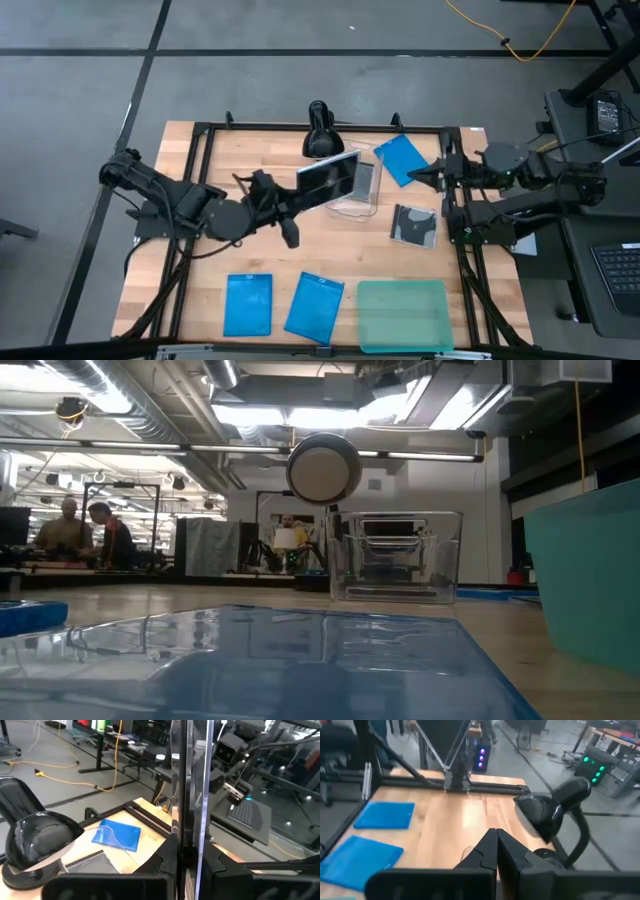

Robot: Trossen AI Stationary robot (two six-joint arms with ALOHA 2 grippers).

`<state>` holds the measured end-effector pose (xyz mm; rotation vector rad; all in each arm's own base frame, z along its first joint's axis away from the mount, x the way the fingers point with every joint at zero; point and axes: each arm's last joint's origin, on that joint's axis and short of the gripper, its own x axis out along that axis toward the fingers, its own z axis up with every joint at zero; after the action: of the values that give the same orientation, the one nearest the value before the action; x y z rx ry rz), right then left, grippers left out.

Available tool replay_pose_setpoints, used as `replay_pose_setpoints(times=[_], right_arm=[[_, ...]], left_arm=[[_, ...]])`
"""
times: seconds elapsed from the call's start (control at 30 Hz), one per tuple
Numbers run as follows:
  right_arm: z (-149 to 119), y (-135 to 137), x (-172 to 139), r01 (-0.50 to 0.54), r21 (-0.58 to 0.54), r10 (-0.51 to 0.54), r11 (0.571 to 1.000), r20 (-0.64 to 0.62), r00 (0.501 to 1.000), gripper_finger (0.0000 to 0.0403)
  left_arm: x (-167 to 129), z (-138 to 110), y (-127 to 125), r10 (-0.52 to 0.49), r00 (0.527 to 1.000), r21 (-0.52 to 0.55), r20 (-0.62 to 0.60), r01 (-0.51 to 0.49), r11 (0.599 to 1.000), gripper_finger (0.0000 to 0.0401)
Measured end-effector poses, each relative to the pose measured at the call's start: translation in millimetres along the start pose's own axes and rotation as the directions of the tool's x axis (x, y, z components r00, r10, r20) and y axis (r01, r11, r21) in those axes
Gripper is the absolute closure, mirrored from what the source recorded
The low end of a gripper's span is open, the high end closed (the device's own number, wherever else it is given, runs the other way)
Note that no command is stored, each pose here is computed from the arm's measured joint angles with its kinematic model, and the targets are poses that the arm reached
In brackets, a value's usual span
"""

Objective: Pick & place jewel cases by type
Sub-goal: Put the left black CD case into the transparent bin

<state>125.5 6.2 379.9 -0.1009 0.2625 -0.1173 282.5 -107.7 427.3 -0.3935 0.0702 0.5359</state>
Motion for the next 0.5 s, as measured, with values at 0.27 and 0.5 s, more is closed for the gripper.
replay_pose_setpoints(times=[0.27,0.5], right_arm=[[-43,2,-9,-0.052,0.044,0.048,0.998,0.084,0.995,0.0397],[-47,1,-18,-0.075,-0.010,0.076,0.997,0.111,0.991,0.0397]], left_arm=[[41,-7,11,-0.004,0.997,-0.051,-0.081,0.000,0.999,0.0384],[80,-21,22,-0.001,0.985,-0.086,-0.172,-0.014,0.996,0.0384]])
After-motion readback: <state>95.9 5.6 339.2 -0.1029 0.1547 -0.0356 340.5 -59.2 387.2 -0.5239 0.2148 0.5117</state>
